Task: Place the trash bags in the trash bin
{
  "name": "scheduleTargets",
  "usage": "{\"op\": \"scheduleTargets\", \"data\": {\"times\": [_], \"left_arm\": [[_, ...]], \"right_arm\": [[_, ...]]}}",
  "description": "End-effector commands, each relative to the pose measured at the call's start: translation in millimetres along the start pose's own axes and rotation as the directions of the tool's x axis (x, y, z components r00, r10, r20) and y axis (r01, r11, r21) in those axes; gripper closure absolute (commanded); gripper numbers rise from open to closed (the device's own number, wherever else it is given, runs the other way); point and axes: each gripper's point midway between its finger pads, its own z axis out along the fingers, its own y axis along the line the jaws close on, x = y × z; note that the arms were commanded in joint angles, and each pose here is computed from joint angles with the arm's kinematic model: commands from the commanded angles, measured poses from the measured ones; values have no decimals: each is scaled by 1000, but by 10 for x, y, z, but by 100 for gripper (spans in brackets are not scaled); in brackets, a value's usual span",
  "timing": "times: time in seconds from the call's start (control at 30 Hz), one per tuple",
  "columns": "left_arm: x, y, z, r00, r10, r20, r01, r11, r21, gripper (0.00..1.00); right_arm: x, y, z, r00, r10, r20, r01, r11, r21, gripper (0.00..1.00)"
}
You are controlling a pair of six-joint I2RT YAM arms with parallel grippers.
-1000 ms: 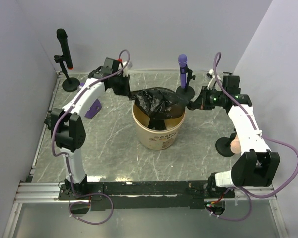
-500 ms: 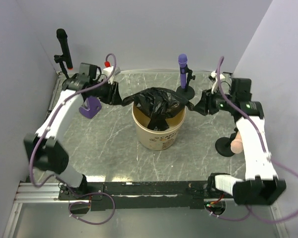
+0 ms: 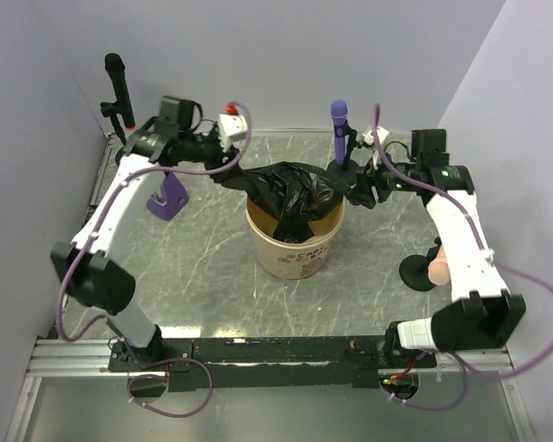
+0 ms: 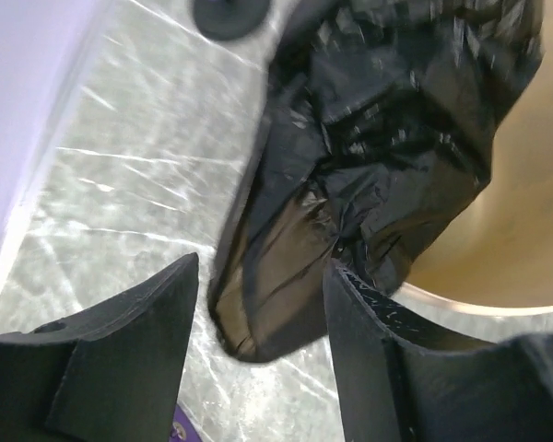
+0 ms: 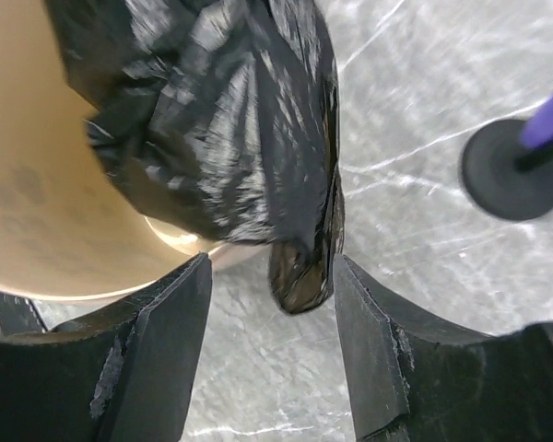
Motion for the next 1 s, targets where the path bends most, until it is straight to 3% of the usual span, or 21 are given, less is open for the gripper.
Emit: {"op": "scheduleTargets", "data": {"times": [0.0,0.1,0.17,0.33,0.4,0.47,0.5,0.7,0.9,0.97], "left_arm": [[185,-89,101,992,102,-77,-94,990,101,40],[259,-175,122,988,94,-119,-75,985,156,43],[328,-239,148,987,78,-144,-50,981,187,47],[386,-352,138,985,48,-166,-9,975,224,65],[390,-398,114,985,47,-167,-6,971,239,76],[388,-446,85,985,46,-168,-2,967,255,94],[381,-459,64,985,50,-168,-5,966,258,99],[268,-578,-103,988,55,-146,-14,964,265,99],[238,-574,-184,992,75,-106,-55,982,182,98],[115,-420,-134,995,84,-45,-80,992,95,65]], "right_arm": [[-183,-47,52,993,-117,13,118,992,-42,38],[-171,-110,127,994,-113,0,112,993,-47,38],[-166,-130,162,994,-113,0,113,992,-52,45],[-166,-65,181,995,-101,11,101,990,-94,75],[-147,20,177,995,-96,12,97,986,-139,86],[-154,83,157,996,-91,13,92,982,-165,99],[-165,92,141,996,-90,16,91,982,-166,100],[-400,238,-126,974,-201,102,209,974,-83,100],[-288,464,-318,956,-270,114,275,961,-36,100],[-235,449,-300,959,-261,109,265,964,-26,100]]}}
